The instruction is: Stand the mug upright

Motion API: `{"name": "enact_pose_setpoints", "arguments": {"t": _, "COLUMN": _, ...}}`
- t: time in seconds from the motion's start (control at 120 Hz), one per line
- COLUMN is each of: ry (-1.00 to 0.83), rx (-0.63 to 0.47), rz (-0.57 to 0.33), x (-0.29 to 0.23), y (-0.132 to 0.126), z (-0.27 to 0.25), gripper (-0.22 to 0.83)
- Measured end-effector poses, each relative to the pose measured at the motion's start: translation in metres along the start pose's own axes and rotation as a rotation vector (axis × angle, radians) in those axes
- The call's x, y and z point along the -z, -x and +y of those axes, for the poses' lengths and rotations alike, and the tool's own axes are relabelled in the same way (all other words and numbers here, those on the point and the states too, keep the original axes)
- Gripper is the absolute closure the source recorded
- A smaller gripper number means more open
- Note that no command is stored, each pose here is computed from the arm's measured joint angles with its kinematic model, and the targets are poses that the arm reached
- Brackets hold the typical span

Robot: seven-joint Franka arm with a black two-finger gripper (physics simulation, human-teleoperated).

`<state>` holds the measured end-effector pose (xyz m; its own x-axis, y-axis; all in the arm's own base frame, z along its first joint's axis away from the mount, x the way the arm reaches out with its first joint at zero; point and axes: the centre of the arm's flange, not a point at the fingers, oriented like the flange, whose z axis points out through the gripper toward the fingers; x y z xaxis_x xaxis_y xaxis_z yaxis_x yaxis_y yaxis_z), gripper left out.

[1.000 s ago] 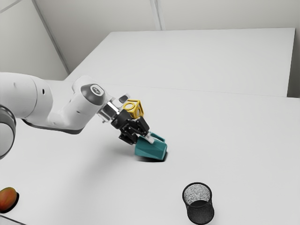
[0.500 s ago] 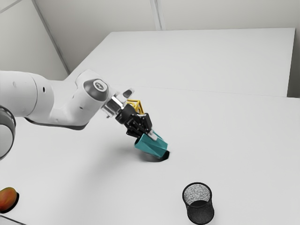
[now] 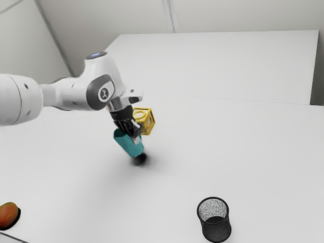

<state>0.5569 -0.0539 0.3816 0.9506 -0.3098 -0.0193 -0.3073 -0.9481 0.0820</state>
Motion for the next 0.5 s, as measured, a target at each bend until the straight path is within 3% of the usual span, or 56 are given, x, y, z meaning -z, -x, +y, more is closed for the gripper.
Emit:
{"name": "enact_pose_setpoints", "arguments": {"t": 0.183, "ry": -0.226, "rx": -0.096, "rz": -0.067, "x": -0.018, "y": -0.007, "z": 0.015, "gripper": 0.78}}
{"name": "enact_pose_setpoints", "arguments": {"t": 0.5, "ry": -0.227, "rx": 0.04, "rz": -0.065, "x": -0.031, "y": -0.009, "z": 0.029, "gripper": 0.78}}
